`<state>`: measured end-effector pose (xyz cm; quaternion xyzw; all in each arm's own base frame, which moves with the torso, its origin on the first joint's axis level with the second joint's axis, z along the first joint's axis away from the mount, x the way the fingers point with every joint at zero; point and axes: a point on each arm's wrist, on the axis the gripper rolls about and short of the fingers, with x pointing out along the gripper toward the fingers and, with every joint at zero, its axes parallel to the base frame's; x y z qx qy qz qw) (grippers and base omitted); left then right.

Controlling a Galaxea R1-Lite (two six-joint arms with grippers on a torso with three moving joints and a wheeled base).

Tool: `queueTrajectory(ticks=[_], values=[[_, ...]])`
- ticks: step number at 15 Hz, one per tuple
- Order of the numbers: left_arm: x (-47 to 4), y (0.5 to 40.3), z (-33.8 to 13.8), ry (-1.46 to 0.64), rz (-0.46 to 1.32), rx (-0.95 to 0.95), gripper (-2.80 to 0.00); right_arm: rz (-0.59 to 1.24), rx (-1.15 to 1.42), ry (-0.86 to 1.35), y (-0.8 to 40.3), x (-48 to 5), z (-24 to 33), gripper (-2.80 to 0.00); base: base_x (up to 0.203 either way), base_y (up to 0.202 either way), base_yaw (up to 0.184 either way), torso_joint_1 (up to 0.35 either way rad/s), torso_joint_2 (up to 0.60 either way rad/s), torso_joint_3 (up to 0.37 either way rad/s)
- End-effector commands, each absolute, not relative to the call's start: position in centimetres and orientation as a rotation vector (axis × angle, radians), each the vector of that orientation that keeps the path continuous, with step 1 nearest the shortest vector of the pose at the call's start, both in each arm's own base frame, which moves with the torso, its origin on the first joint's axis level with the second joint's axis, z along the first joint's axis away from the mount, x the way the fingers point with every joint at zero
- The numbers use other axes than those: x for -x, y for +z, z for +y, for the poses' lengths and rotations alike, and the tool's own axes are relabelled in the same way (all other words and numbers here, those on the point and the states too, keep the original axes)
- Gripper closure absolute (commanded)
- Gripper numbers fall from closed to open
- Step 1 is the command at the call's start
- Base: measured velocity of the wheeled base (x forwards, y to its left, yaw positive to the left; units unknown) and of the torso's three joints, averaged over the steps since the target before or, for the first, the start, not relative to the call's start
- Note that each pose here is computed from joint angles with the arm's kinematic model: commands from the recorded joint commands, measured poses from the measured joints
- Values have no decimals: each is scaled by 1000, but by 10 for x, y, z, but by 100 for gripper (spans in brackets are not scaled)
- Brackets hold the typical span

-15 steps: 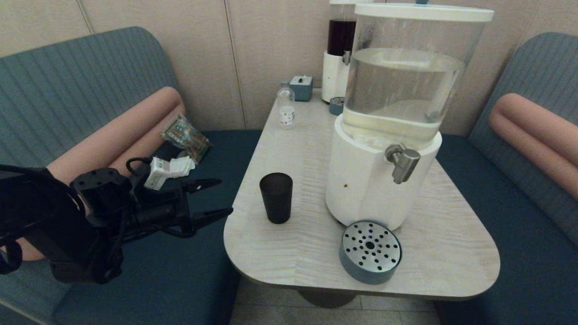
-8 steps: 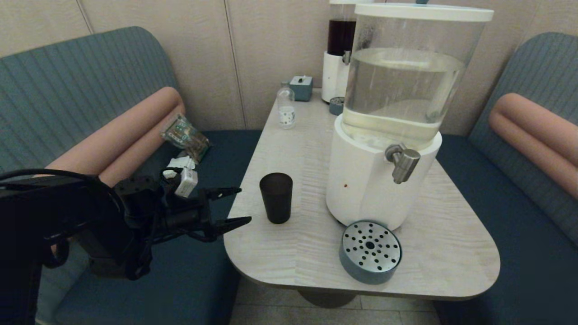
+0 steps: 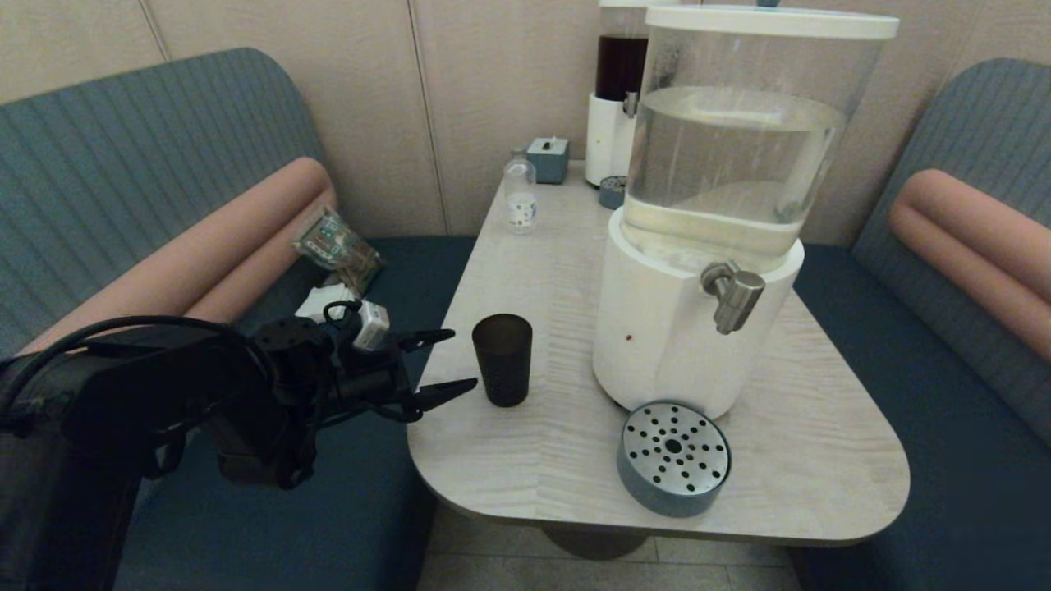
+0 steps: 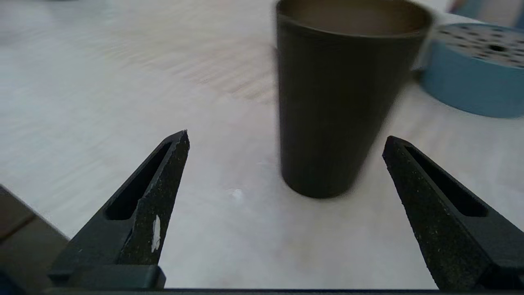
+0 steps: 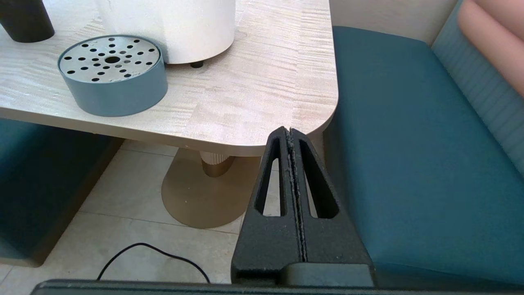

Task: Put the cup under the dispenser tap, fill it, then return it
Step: Pick up the cup

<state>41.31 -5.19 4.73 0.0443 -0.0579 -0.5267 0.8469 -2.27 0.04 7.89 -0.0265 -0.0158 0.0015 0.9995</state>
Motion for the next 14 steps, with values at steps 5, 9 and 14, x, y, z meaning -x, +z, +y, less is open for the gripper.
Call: queueTrajectory(ticks=[5,9,14], values=[[-424,44,-90,-1145,-153,-75,-280,-19,54,3,76,22,0,0,0,0,0,0,0,0],[-425,48,-109,-1161,-167,-60,-280,-19,54,3,76,22,0,0,0,0,0,0,0,0],[-438,46,-116,-1139,-195,-48,-280,-19,54,4,76,22,0,0,0,0,0,0,0,0]])
